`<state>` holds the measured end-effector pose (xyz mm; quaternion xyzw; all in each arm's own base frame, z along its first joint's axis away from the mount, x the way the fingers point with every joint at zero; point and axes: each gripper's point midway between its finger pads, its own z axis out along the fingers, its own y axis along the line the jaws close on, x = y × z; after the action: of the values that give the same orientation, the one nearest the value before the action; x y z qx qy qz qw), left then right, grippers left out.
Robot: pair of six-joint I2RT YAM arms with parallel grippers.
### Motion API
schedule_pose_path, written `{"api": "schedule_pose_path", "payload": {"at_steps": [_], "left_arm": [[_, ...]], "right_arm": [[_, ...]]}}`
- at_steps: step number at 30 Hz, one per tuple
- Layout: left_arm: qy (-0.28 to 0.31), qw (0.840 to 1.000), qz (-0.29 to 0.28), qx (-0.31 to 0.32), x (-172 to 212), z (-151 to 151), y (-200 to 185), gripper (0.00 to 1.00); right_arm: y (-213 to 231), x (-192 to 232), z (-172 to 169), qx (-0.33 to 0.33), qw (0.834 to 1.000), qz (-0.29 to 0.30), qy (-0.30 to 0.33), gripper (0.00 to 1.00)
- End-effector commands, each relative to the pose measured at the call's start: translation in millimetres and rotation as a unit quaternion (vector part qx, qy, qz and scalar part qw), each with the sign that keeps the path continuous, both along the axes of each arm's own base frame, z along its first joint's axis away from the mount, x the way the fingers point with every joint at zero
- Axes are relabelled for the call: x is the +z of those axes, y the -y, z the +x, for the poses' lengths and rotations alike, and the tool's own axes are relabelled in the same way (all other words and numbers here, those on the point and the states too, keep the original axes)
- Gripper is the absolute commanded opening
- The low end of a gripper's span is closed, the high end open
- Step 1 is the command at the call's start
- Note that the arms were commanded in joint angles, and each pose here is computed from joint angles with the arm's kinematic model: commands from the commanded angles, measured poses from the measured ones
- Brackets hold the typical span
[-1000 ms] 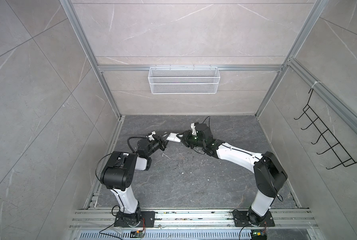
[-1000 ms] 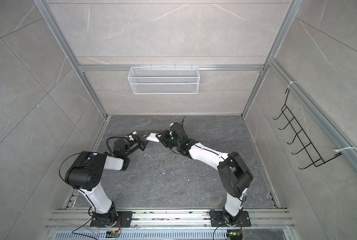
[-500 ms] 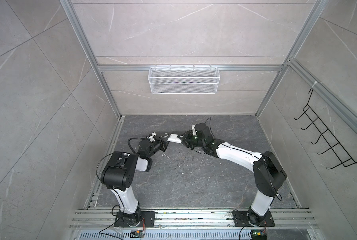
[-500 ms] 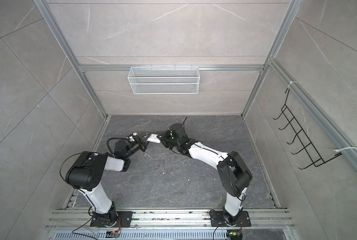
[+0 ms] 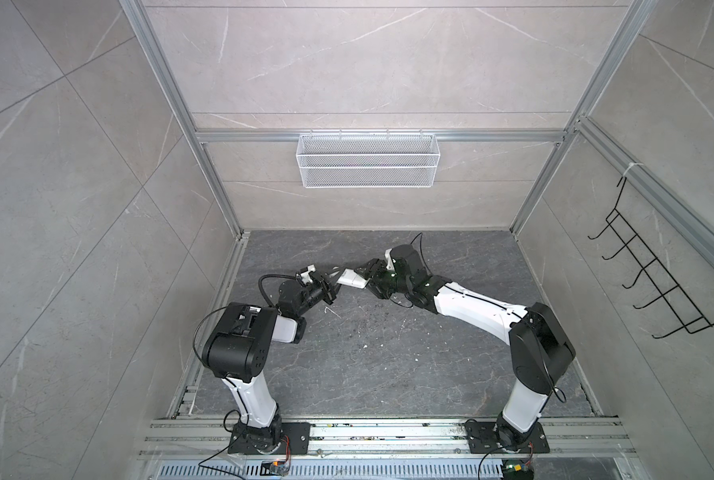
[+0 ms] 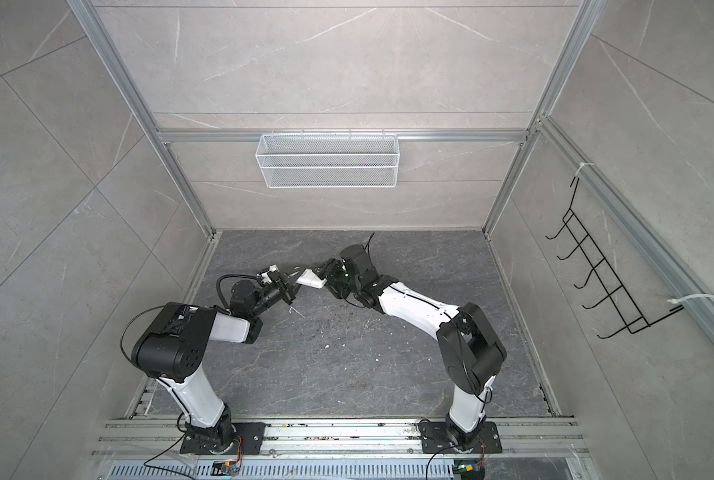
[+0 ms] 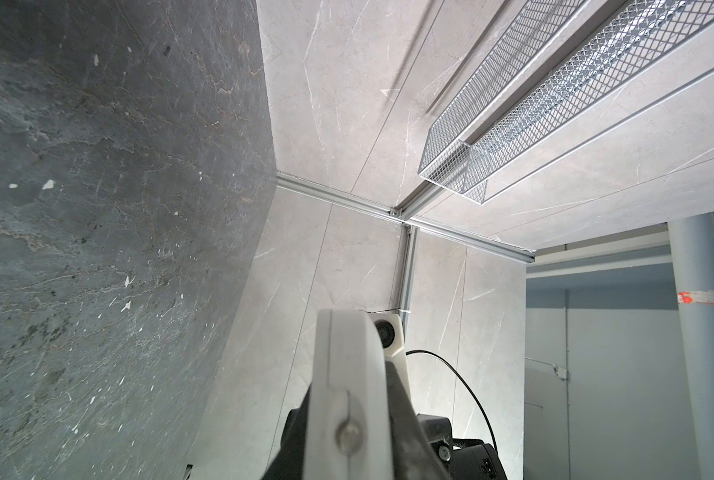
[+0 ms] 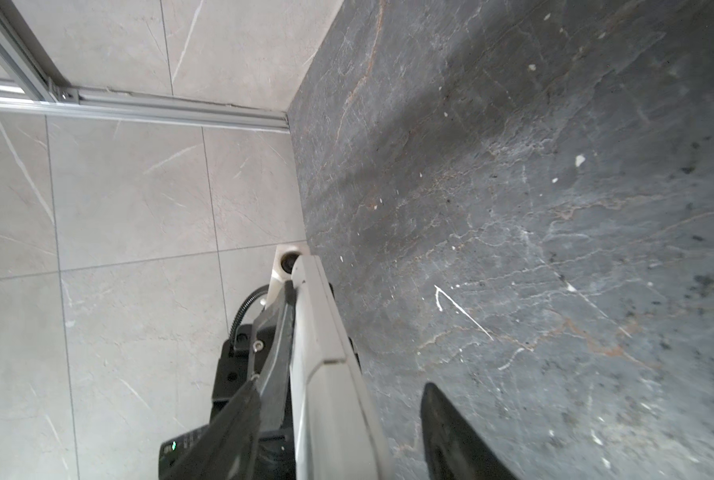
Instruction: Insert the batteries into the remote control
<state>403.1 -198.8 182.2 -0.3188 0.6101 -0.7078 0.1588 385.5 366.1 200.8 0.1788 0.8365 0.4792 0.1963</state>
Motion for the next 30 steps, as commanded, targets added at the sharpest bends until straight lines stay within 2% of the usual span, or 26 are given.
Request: {"api": "schedule_pose_path", "payload": {"at_steps": [1, 6, 13, 22, 30], "left_arm": [[0.068, 0.998, 0.001, -0.009, 28, 2, 0, 0.0], [0.072, 0.997, 0.012, -0.015, 21, 7, 1, 0.0], [0.097, 0.995, 0.031, -0.019, 21, 11, 3, 0.0], [0.103, 0.994, 0.033, -0.028, 21, 16, 6, 0.0], [0.109, 0.992, 0.056, -0.037, 18, 12, 10, 0.0]], "right_arm": [[18, 33, -8, 0.011, 0.999, -0.028, 0.043, 0.63], [50, 37, -23, 0.01, 0.993, -0.101, 0.059, 0.63], [93, 6, -35, 0.007, 0.965, -0.26, 0.03, 0.62], [83, -22, -37, 0.029, 0.958, -0.284, 0.004, 0.55], [71, -32, -31, 0.043, 0.934, -0.353, -0.013, 0.53]]}}
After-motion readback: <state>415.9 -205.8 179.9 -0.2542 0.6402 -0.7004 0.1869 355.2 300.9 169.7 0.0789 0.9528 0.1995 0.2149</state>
